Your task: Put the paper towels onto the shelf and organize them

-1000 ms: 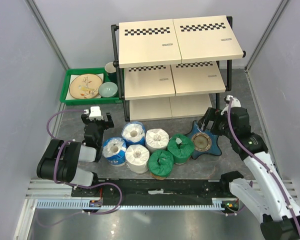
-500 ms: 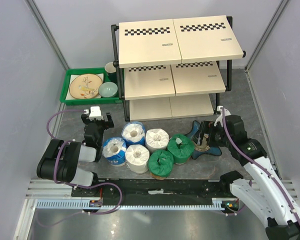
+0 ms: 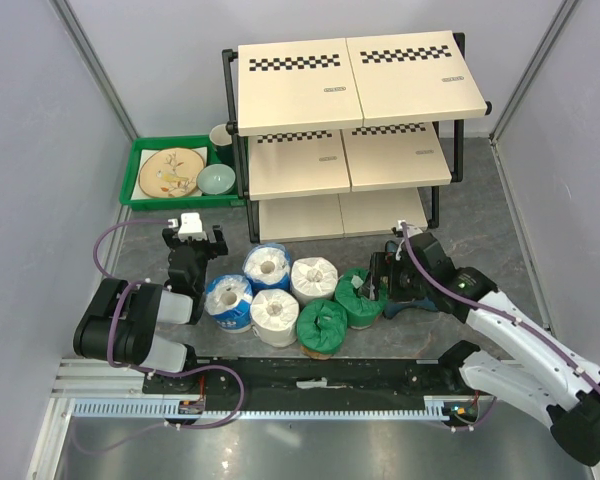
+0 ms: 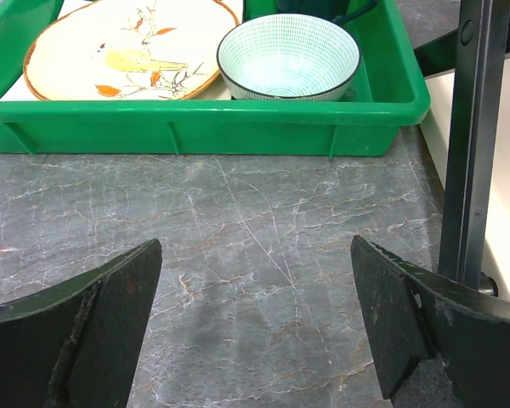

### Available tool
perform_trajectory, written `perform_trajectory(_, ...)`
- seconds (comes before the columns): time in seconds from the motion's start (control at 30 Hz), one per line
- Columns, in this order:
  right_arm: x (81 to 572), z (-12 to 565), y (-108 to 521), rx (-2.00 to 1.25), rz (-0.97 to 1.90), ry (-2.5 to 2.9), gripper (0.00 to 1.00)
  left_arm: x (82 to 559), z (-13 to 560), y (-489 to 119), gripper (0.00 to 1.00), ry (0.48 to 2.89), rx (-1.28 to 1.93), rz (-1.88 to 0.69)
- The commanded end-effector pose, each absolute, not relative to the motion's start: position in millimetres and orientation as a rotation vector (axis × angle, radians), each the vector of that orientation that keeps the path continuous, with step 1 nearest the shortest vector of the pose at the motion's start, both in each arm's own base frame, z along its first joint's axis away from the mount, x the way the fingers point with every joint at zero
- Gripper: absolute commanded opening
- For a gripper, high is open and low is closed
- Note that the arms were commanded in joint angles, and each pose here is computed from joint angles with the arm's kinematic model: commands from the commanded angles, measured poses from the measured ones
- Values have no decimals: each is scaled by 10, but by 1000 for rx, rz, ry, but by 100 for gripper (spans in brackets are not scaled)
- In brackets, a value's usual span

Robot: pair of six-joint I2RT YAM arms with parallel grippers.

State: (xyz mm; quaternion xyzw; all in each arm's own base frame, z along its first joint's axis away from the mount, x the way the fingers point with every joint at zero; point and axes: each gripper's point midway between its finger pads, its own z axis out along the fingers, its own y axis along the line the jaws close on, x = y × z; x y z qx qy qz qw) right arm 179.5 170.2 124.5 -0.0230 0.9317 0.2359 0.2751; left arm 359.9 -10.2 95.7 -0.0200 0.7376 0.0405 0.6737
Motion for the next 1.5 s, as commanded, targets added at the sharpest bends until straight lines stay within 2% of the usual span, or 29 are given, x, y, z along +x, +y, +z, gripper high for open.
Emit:
perform_trajectory(0.0,1986,1135,1674,73,525,2471,93,3662,1107,-92,99,1605,-48,97)
perform_trajectory(0.2,2039,952,1538,182,396,2485,82,3662,1107,-92,99,1605,-48,97)
perform_trajectory(0.4,2030,935,1517,199,385,2475,72,3662,1107,-92,99,1605,-48,97)
perform_trajectory(0.5,2018,912,1592,154,422,2485,68,3662,1107,-92,99,1605,-48,97)
perform_trajectory(0.63,1987,955,1849,89,613,2455,58,3663,1113,-92,99,1604,-48,96)
perform_trajectory(0.77,1957,883,1852,85,598,2486,53,3662,1107,-92,99,1605,-48,97)
perform_trajectory(0.9,1937,956,1902,49,623,2484,35,3662,1113,-89,99,1604,-49,98)
perform_trajectory(0.93,1934,999,1906,38,628,2476,34,3662,1107,-92,99,1605,-48,97)
perform_trajectory(1.0,1962,1264,1920,18,667,2405,31,3662,1107,-92,99,1605,-48,97)
perform_trajectory(1.47,2173,3693,1221,177,545,1858,33,3663,1113,-92,99,1604,-48,96)
